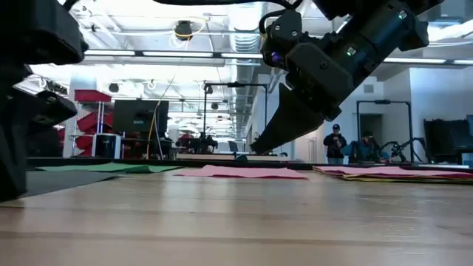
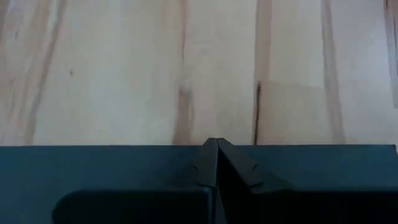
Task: Organize paper
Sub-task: Stack the black paper on top of the black paper
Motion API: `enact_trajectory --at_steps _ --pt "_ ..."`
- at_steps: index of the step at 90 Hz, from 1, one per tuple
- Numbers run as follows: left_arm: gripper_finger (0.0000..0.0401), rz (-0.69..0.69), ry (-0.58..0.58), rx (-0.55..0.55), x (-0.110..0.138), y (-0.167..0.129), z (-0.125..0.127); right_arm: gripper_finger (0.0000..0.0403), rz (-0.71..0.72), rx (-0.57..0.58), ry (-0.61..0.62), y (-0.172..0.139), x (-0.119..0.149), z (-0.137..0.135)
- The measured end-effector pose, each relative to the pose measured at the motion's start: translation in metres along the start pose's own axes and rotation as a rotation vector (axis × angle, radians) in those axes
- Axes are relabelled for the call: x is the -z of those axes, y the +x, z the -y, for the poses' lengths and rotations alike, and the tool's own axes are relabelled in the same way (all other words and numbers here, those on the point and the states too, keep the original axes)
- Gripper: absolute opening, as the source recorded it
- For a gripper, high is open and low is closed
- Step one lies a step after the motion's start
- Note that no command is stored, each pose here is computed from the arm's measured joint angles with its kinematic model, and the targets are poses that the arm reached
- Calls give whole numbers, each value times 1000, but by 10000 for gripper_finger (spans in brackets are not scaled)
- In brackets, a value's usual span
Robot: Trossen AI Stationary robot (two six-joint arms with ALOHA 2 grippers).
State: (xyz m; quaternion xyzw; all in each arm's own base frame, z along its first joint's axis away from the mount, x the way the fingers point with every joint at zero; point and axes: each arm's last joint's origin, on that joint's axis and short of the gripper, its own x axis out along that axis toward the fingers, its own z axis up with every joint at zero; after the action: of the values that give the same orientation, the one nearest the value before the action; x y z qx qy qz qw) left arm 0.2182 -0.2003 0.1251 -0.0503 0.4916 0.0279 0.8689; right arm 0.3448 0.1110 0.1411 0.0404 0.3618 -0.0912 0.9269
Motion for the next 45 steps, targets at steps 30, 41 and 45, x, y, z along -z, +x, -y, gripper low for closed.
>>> enact_trajectory --at_steps 30,41,45 --pt "0 -65 89 -50 -10 -11 7 0 0 0 0 0 0 0" --pt "0 -54 126 8 -18 -18 18 0 0 0 0 0 0 0" --pt "0 -73 141 39 -17 -20 22 0 0 0 -1 0 0 0"
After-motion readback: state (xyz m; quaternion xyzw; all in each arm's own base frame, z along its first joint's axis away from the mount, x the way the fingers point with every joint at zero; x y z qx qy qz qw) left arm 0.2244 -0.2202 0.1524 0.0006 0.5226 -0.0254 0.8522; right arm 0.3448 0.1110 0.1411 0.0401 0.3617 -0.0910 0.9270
